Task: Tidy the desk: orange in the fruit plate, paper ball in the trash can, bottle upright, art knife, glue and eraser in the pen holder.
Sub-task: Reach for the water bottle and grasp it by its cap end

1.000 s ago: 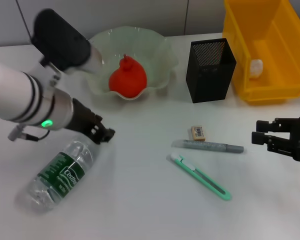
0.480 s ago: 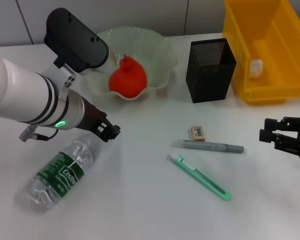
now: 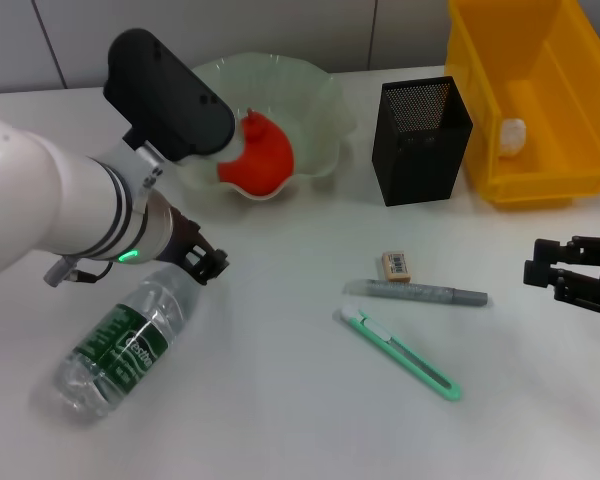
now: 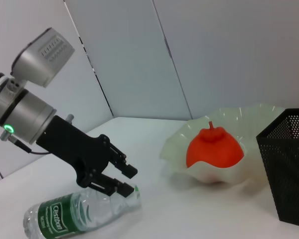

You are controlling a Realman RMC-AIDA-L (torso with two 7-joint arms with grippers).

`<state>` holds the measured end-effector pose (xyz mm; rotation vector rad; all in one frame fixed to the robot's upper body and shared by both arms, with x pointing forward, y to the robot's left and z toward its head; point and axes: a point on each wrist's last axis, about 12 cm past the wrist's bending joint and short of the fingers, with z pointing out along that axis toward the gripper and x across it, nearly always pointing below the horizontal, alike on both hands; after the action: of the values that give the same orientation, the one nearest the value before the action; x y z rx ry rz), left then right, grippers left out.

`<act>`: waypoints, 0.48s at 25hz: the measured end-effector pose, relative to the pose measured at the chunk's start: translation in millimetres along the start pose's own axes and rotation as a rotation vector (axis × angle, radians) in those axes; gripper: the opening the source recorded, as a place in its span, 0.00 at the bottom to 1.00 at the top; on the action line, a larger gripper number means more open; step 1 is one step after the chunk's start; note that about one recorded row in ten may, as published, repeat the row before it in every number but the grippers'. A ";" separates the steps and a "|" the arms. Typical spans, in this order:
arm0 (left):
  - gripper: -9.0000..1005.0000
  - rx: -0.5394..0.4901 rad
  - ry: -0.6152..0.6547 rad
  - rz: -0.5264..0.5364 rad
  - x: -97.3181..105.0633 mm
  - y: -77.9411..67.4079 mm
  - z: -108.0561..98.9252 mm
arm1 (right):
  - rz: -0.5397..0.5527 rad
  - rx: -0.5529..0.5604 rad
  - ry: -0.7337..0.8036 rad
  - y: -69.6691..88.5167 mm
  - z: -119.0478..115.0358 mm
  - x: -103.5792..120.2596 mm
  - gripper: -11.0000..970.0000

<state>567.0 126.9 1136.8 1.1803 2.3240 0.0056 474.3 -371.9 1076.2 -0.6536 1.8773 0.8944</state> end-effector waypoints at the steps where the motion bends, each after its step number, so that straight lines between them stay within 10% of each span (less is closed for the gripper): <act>1: 0.43 -0.009 0.015 0.007 0.4 -1.7 1.7 | 0.000 0.001 -0.001 -0.1 -0.3 -0.1 0.40; 12: 0.44 -0.002 0.035 0.007 1.7 -2.8 2.9 | -0.008 0.014 -0.008 -1.0 -3.2 0.2 0.39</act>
<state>565.4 125.7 1132.9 1.1963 2.3500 0.0317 473.4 -375.1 1076.7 -0.6481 1.8713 0.8773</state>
